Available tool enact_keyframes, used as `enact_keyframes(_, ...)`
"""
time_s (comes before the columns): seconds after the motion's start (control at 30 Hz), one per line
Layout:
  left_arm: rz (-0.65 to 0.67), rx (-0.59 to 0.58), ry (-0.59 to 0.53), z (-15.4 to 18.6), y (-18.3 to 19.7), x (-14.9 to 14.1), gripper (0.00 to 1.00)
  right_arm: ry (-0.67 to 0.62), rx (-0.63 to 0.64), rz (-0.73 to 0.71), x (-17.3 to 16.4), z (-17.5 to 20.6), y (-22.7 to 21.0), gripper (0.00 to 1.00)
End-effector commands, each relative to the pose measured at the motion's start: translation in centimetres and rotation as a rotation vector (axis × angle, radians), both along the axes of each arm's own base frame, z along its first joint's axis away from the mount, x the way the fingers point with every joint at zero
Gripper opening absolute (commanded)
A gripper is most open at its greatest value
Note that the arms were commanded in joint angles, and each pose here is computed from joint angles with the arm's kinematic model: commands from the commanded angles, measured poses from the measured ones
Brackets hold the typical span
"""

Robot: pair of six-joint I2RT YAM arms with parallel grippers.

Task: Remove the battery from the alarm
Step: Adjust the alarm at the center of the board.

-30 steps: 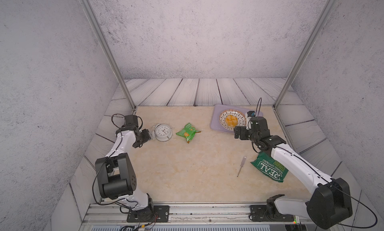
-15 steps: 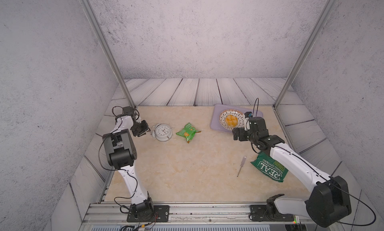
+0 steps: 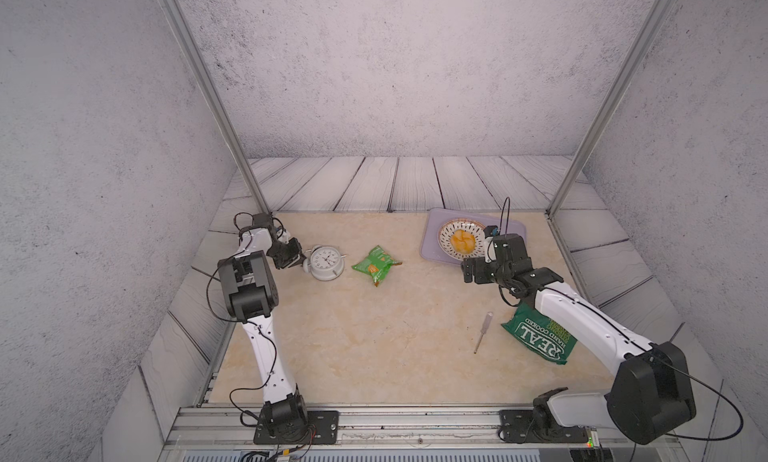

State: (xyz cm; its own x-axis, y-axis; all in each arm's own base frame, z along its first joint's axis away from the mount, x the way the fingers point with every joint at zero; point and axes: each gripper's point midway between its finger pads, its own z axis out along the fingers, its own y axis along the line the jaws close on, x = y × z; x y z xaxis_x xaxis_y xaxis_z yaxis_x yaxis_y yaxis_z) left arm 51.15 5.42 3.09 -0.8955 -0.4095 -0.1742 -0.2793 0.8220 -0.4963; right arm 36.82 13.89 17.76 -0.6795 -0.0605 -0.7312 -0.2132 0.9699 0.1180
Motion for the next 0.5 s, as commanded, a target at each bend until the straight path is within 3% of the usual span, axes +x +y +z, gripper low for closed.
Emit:
enact_keyframes(0.0, -0.02, -0.002, -0.016, 1.3, -0.9, -0.7, 0.03, 0.016, 0.0, 0.056, -0.2, 0.3, 1.2, 0.99)
enact_keyframes(0.33, 0.065, 0.019, -0.116, 9.8, -3.3, -10.0, 0.0, -0.08, -0.01, 0.297, -1.8, 0.8, 6.3, 0.99)
enact_keyframes(0.47, 0.086, -0.016, -0.11, 11.0, -5.5, -14.5, 0.0, -0.157, -0.013, 0.468, -3.6, 0.9, 10.4, 0.99)
